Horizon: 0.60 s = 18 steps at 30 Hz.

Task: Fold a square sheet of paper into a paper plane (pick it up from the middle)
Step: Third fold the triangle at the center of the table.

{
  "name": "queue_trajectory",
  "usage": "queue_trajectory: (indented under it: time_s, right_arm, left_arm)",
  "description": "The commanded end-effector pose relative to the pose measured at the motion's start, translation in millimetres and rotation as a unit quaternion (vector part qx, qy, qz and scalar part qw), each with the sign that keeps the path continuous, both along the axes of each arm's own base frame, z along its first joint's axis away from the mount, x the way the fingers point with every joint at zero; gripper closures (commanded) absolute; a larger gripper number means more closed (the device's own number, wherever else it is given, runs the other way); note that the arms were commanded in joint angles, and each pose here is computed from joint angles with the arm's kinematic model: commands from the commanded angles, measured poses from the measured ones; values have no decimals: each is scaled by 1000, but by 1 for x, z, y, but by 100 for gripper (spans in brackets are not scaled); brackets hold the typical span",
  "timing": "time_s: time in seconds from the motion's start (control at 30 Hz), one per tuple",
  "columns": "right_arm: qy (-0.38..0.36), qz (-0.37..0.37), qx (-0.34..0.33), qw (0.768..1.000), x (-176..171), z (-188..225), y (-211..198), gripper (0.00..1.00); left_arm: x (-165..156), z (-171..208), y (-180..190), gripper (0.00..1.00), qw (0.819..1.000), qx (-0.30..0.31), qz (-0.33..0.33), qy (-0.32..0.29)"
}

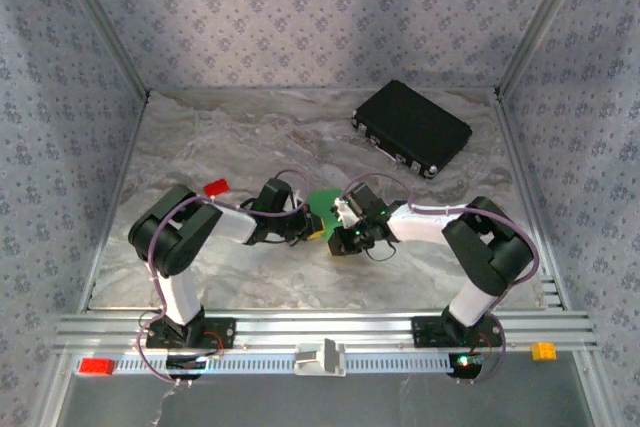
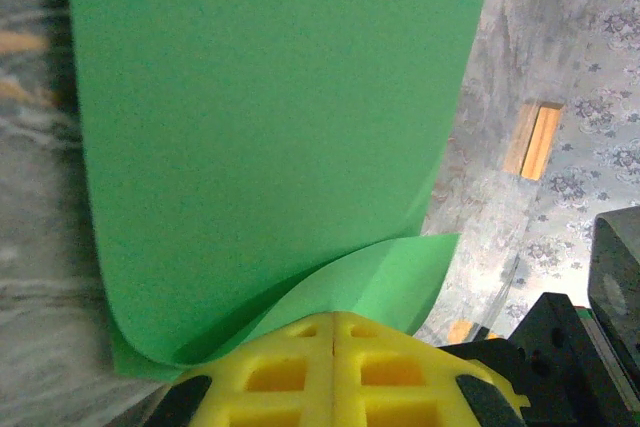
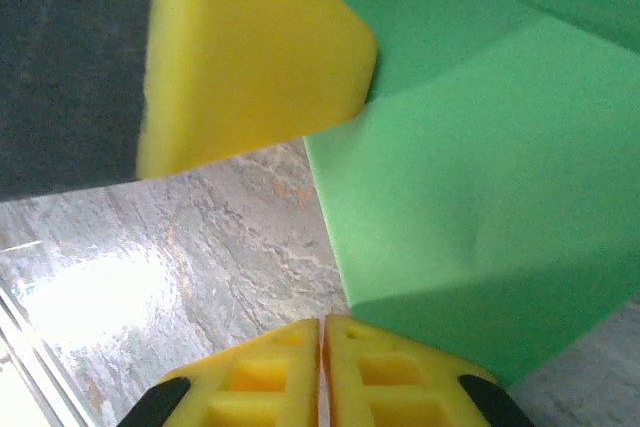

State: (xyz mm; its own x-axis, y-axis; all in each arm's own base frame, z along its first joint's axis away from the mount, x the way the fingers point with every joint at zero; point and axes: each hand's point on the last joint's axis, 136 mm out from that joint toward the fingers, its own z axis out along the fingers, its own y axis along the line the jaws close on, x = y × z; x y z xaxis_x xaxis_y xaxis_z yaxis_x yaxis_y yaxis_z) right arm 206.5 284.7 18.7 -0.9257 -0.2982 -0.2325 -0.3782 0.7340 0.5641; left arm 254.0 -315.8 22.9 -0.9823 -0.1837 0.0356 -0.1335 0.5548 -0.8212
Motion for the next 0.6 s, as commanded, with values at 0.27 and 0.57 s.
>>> queue_trajectory:
  time_s: [0.27,0.57]
  right_arm:
    - [29,-21,0,999,-14,-11,-20,86]
    - [38,-44,-11,998,-29,-21,-41,85]
  left_arm:
    - [-10,-29,16,100,998,52,9,32]
    - [-11,-37,21,100,997,63,18,43]
